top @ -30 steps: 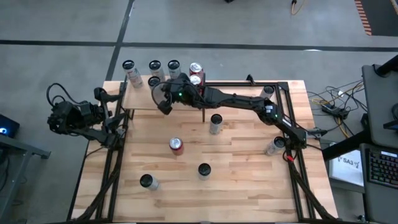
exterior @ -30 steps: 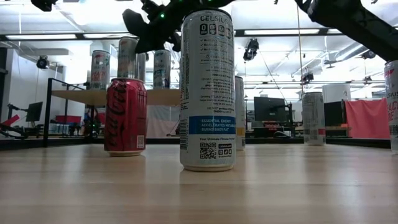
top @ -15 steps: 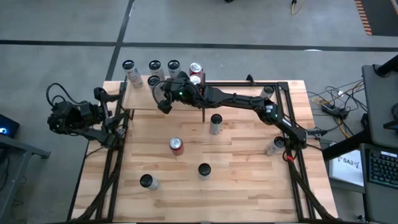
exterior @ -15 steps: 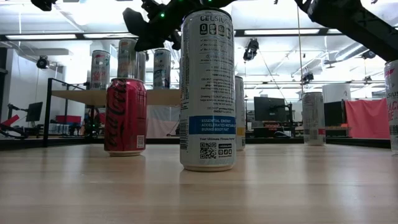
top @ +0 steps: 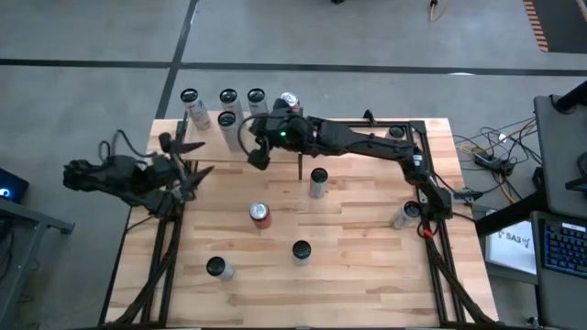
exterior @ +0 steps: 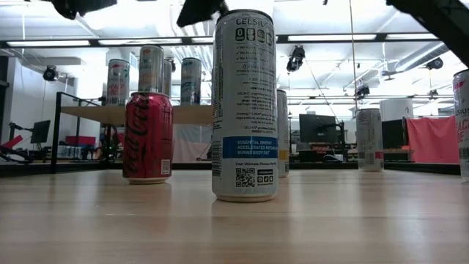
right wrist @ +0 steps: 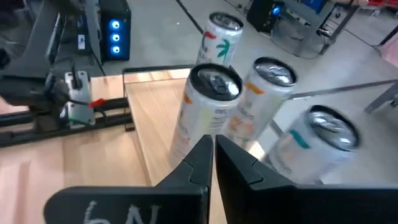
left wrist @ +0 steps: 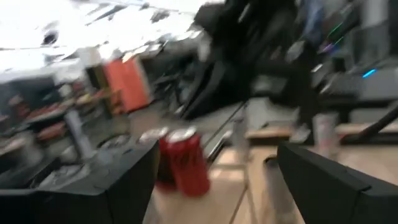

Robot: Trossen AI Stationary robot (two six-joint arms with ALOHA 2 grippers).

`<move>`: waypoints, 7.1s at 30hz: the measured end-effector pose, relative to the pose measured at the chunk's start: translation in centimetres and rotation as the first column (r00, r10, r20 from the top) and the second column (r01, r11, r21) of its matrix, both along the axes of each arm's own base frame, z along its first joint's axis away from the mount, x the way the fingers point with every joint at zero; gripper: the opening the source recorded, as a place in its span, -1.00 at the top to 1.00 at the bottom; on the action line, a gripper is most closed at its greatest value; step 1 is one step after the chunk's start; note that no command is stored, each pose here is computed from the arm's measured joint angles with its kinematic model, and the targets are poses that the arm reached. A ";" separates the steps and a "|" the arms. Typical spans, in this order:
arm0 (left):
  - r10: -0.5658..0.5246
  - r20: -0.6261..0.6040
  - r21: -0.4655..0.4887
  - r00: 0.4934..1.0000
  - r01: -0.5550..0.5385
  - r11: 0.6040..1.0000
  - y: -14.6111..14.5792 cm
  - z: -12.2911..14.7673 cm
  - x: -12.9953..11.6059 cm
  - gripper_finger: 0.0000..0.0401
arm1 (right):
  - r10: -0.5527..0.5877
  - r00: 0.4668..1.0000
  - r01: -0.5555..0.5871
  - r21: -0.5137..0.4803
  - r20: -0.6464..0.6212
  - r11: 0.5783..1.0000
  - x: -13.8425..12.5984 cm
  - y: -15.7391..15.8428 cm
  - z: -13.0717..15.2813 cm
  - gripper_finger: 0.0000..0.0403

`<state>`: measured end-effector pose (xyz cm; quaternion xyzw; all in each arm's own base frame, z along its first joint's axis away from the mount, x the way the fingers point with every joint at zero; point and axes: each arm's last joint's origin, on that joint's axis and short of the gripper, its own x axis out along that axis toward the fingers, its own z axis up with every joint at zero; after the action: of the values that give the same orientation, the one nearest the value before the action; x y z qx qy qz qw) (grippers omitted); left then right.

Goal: Place canned beverage on shelf
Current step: Put the bottom white yellow soda can on the shelf aligned with the other white yellow soda can, then put the top white pink soda can on the shelf aligned with the other white pink soda can

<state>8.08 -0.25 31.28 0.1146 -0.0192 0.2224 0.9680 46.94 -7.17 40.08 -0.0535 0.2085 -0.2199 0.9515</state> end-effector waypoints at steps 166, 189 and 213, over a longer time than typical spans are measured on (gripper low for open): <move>-0.110 -0.228 -0.352 0.967 0.024 0.936 5.5 -1.1 7.4 1.00 | 0.178 0.923 -0.146 0.119 -0.340 0.982 -11.5 5.7 5.4 0.95; -0.288 -0.119 -0.236 0.950 0.255 0.938 -5.6 -1.1 5.8 1.00 | 0.264 0.908 -0.193 0.236 -0.324 0.952 -9.2 12.3 1.2 0.95; -0.504 -0.065 -0.235 0.861 0.478 0.846 -4.6 -2.7 2.9 1.00 | 0.255 0.855 -0.153 0.249 -0.453 0.956 -10.1 13.0 -1.4 0.95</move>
<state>11.00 -4.84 28.61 0.0162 0.0358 -0.0397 0.9984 36.83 5.80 38.70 -0.0307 0.4521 -0.0747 0.8883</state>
